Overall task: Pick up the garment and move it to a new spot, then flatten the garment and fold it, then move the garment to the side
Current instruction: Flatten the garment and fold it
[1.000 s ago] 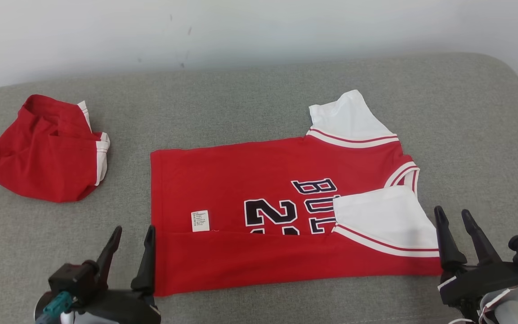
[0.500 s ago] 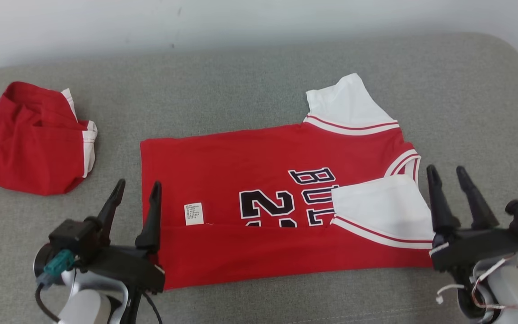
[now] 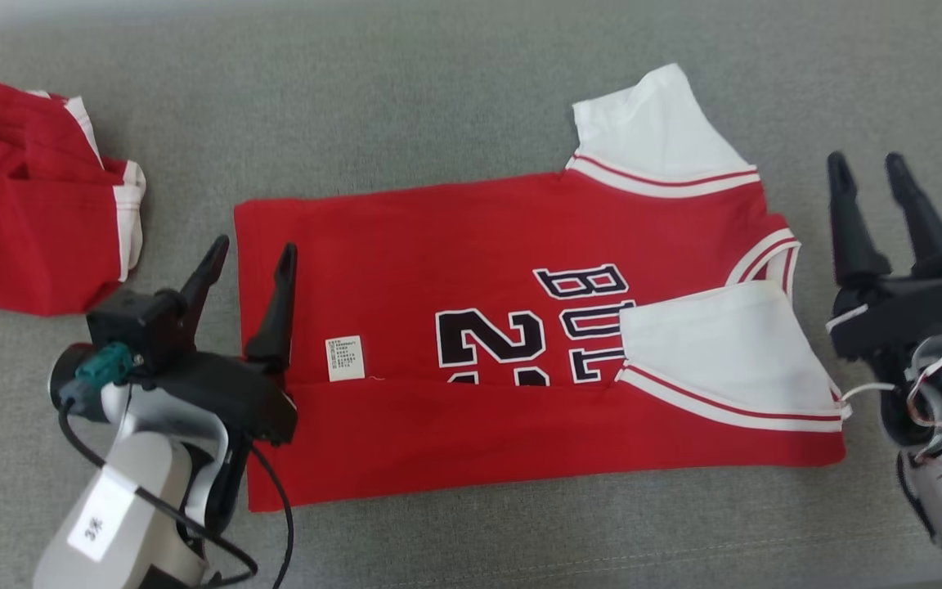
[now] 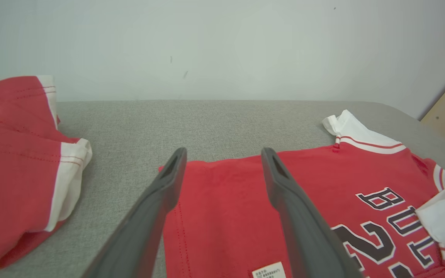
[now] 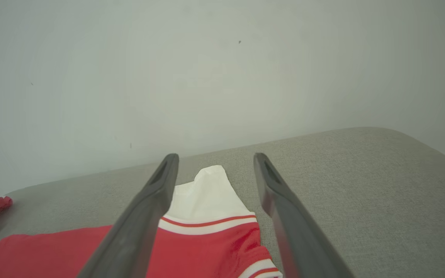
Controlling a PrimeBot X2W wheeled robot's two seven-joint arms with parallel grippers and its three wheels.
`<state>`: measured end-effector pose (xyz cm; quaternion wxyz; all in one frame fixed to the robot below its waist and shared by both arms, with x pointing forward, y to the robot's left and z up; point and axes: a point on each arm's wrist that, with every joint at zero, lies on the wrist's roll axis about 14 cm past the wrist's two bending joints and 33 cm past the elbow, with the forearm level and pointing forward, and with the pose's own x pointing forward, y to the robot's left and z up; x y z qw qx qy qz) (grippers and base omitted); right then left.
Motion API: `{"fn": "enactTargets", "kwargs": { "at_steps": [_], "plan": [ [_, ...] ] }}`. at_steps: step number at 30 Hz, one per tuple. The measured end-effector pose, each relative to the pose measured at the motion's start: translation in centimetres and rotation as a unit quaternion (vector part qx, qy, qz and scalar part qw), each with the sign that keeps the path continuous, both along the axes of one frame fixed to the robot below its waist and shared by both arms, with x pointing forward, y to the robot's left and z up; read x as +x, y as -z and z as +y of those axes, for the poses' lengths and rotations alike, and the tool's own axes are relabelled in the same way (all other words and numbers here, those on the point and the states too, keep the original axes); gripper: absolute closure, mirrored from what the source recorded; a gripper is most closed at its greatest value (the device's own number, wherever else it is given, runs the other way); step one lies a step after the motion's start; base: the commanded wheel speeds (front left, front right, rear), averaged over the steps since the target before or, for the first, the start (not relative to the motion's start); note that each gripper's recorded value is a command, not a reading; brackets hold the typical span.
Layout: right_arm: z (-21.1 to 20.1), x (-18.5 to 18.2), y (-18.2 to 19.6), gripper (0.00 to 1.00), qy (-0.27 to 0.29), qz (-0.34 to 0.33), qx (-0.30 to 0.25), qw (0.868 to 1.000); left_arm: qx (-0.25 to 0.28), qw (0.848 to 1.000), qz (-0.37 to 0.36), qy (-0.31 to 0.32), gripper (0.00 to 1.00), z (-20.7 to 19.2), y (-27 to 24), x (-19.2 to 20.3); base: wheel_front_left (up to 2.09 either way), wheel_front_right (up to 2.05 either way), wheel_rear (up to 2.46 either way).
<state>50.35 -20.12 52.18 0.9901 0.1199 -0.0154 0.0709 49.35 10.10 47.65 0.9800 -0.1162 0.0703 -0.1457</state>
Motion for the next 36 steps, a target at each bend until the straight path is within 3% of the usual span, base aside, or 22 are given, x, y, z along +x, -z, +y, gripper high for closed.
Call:
{"fn": "enactTargets", "kwargs": {
  "at_steps": [23, 36],
  "plan": [
    [0.6, 11.8, 6.1, 0.00, -0.038, 0.111, -0.049, 0.992, 0.012, 0.998, 0.058, 0.004, 0.00, 0.9, 5.3, 5.7, 0.00, 0.00, 0.00],
    [3.1, 15.0, 9.9, 0.00, -0.077, 0.176, -0.084, 0.978, 0.025, 0.997, 0.078, -0.006, 0.00, 2.2, 7.3, 7.4, 0.00, 0.00, 0.00]
  ]
}}
